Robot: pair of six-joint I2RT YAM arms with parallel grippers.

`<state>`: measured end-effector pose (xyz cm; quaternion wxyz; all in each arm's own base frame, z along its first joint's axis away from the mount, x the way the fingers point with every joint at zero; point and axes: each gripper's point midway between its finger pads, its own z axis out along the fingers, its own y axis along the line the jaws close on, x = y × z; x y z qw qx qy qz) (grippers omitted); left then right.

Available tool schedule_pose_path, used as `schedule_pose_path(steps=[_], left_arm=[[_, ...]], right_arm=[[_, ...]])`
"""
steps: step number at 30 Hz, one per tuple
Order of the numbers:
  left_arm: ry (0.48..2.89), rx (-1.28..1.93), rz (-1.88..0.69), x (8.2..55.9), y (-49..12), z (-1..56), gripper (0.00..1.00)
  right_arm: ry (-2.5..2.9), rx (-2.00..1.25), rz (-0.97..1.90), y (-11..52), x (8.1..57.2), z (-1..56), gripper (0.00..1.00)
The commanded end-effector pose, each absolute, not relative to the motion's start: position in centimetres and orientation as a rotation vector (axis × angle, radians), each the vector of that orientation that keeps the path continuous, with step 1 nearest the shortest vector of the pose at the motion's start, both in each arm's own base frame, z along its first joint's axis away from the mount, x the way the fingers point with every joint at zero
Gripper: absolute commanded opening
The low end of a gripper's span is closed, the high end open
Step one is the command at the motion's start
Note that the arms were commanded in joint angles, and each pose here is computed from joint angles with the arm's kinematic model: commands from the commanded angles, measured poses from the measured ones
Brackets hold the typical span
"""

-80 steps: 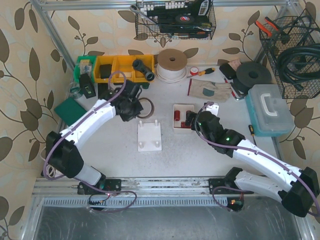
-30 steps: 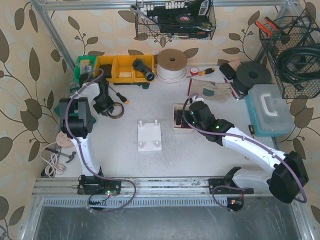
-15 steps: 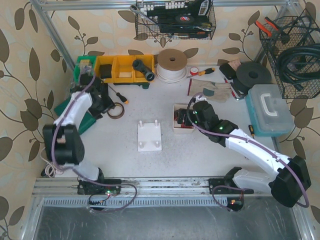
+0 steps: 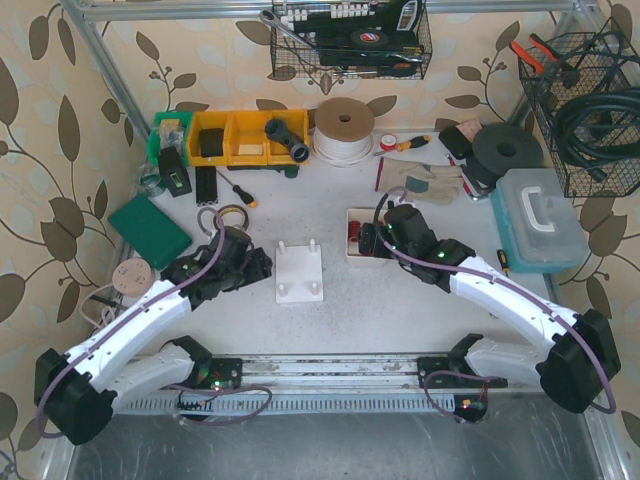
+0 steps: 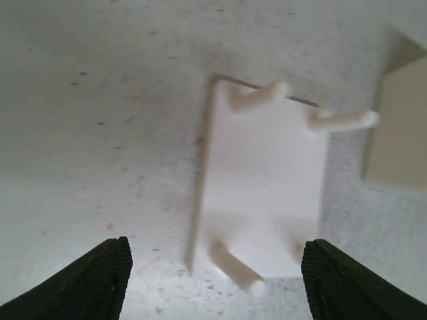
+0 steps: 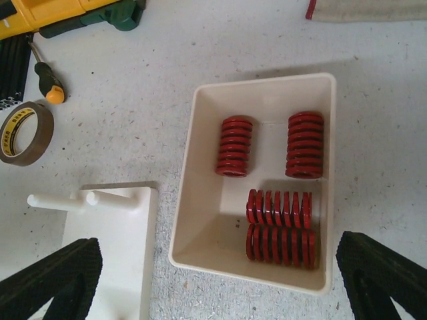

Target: Install the large spring

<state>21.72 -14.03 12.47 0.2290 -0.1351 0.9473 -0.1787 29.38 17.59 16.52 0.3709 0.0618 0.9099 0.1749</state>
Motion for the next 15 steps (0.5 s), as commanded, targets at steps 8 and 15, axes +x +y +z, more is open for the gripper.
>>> schedule_pose_path(steps=[8,15], left_arm=[[2.449,-0.168,-0.528,21.4,-16.8,18.6,0.73],[2.34,-0.202,-0.637,21.1,-16.4,16.7,0.74]], right_arm=[[2.395,0.245,0.488,17.6,28.7,14.6,0.94],[2.395,0.228,0.484,17.5,29.2,16.1,0.94]])
